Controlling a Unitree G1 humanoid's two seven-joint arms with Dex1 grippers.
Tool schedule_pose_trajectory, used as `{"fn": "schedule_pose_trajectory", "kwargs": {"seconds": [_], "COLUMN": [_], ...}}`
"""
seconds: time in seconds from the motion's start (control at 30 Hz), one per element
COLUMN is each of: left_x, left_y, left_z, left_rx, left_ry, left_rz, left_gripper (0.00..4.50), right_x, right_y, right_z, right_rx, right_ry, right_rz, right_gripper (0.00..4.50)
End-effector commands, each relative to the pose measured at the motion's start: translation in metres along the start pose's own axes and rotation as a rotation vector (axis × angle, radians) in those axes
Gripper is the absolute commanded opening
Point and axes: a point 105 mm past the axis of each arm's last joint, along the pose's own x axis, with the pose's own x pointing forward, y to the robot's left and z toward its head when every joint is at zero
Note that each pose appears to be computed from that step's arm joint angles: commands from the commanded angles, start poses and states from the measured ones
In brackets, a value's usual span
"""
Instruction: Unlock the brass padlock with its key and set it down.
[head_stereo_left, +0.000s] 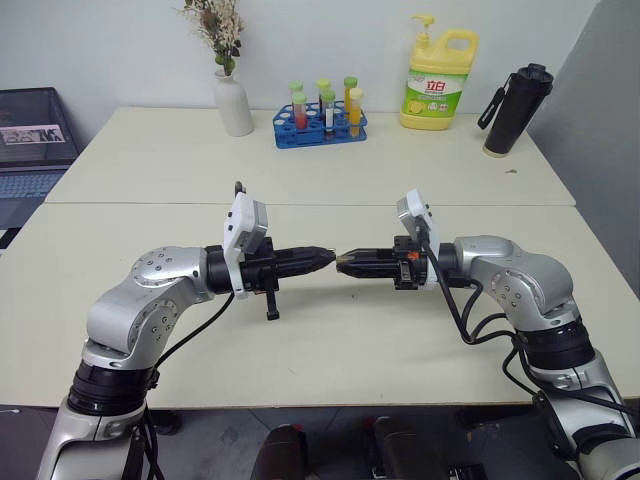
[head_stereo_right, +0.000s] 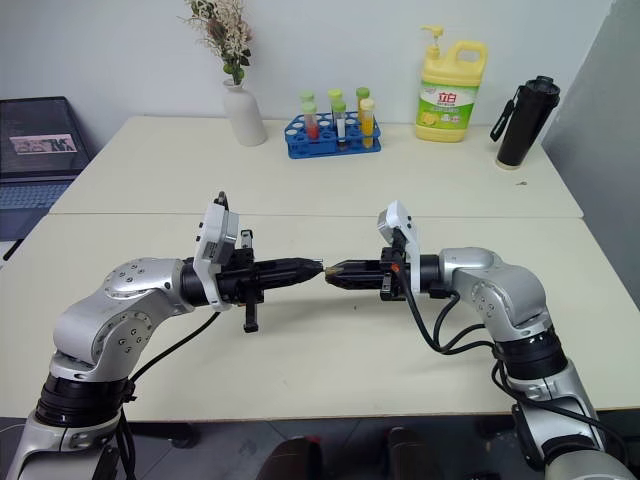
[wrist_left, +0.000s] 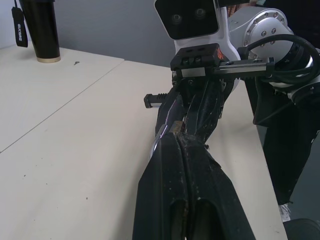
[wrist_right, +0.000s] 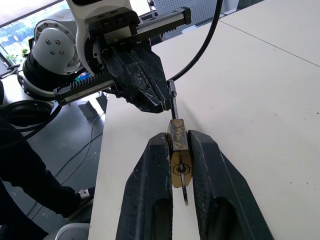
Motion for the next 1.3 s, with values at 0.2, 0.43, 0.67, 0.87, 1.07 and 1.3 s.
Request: {"fn": "schedule_pose_trajectory", "kwargs": {"seconds": [0.2, 0.43, 0.67, 0.87, 1.07, 1.3], "left_x": [-0.012, -0.038, -0.056, -0.062, -0.063, -0.056], "left_y": [0.0, -0.011, -0.033, -0.035, -0.037, -0.031], "left_z": [0.016, -0.003, -0.03, -0.038, -0.051, -0.051], "left_rx": [0.227, 0.457, 0.647, 0.774, 0.728, 0.693], "left_ry": [0.051, 0.209, 0.278, 0.245, 0.253, 0.226], "left_rz": [0.075, 0.094, 0.068, 0.077, 0.06, 0.077], "left_gripper": [0.0, 0.56, 2.8, 4.5, 4.5, 4.5], "right_x": [-0.003, -0.009, -0.008, -0.001, 0.006, 0.015], "right_y": [-0.002, -0.01, 0.006, 0.002, -0.006, -0.014], "right_z": [0.007, 0.004, -0.018, -0.04, -0.057, -0.073], "right_rx": [-0.011, 0.06, 0.24, 0.416, 0.496, 0.56], "right_ry": [-0.022, -0.022, 0.05, 0.083, 0.116, 0.139], "right_rz": [-0.025, -0.077, -0.067, -0.162, -0.251, -0.319], "right_gripper": [0.19, 0.19, 0.19, 0.19, 0.19, 0.19]}}
